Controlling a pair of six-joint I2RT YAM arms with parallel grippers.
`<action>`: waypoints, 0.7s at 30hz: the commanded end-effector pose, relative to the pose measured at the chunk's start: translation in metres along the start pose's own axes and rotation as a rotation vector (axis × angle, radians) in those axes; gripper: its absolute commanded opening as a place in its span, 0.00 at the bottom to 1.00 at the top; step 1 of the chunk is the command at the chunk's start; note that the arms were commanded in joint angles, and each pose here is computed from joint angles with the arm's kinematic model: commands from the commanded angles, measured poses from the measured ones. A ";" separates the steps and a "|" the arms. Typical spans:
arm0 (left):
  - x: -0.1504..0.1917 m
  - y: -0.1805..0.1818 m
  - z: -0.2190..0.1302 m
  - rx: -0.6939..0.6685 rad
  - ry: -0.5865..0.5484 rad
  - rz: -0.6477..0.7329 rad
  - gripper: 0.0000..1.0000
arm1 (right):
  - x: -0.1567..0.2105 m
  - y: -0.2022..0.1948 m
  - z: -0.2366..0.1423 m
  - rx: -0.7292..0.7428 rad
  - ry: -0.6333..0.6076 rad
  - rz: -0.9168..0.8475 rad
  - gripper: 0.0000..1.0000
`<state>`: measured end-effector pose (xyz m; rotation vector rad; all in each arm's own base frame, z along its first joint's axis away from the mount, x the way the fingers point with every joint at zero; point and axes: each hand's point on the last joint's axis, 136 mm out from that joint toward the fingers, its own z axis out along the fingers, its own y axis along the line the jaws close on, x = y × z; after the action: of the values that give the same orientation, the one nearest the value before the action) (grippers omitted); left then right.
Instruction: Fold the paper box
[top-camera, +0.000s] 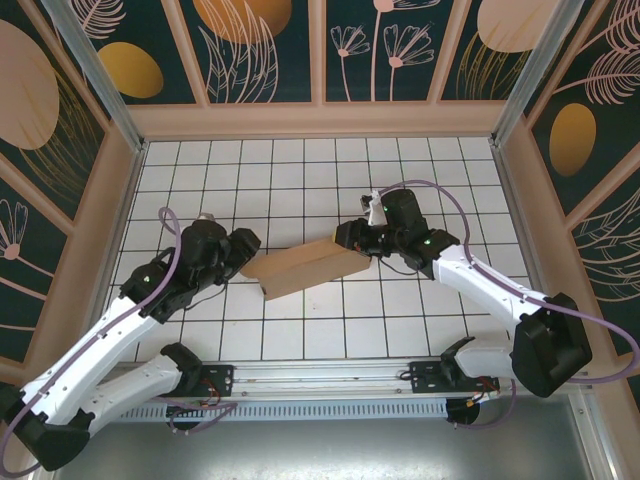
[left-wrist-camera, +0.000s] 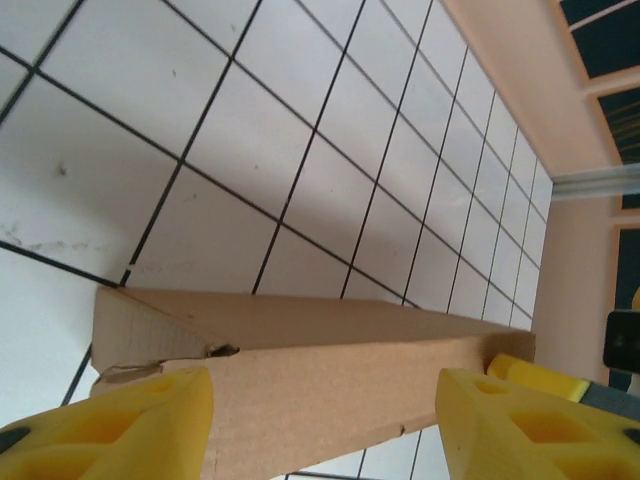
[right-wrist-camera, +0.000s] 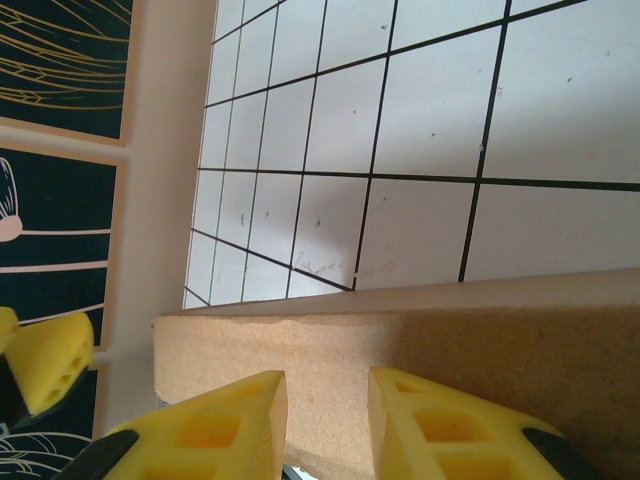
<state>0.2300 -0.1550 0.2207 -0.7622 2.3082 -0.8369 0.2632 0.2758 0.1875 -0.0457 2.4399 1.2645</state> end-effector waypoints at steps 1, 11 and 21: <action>0.013 0.009 0.012 -0.012 0.058 -0.020 0.60 | 0.039 -0.056 0.010 0.187 0.120 0.103 0.29; 0.023 0.026 0.027 -0.029 0.076 -0.037 0.59 | 0.042 -0.059 0.011 0.187 0.128 0.113 0.29; 0.030 0.018 0.044 0.092 0.088 -0.079 0.58 | 0.051 -0.061 0.017 0.176 0.157 0.122 0.29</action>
<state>0.2301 -0.1693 0.1695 -0.7952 2.3397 -0.9217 0.2666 0.2789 0.1877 -0.0554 2.4190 1.2755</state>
